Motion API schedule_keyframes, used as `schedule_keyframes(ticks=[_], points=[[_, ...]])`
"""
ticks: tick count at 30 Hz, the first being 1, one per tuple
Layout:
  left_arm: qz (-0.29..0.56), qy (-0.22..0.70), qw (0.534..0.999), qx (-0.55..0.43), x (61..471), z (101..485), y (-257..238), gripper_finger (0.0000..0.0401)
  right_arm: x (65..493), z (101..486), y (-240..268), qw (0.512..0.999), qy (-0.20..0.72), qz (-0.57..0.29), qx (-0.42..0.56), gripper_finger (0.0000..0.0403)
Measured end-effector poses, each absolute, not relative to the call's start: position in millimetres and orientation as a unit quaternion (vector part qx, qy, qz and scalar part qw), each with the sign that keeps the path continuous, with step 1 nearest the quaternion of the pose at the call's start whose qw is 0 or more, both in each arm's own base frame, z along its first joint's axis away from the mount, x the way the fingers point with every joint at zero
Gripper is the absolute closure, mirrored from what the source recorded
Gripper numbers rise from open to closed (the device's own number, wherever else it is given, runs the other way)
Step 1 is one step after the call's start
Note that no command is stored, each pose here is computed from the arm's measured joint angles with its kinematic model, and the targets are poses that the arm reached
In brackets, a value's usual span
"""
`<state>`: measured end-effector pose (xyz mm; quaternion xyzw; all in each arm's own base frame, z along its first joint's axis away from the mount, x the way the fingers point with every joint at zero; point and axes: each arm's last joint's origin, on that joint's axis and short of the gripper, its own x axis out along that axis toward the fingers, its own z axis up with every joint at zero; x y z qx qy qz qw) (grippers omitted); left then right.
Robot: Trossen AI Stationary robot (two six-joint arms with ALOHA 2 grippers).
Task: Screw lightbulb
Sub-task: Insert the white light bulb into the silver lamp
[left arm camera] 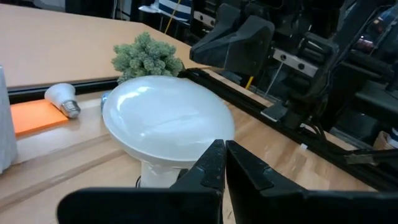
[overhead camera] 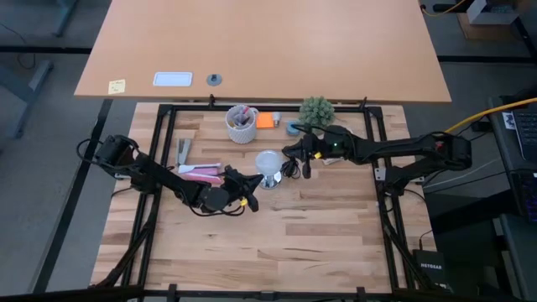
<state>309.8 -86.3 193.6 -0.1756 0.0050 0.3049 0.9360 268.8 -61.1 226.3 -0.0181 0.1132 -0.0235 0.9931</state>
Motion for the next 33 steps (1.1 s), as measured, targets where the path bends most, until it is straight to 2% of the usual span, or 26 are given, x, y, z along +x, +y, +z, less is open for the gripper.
schedule_keyframes(ticks=[33], points=[[0.322,0.024,0.932,-0.162,309,189,-83,0.0396,276,211,-61,0.99,0.137,0.007,0.026,0.04]])
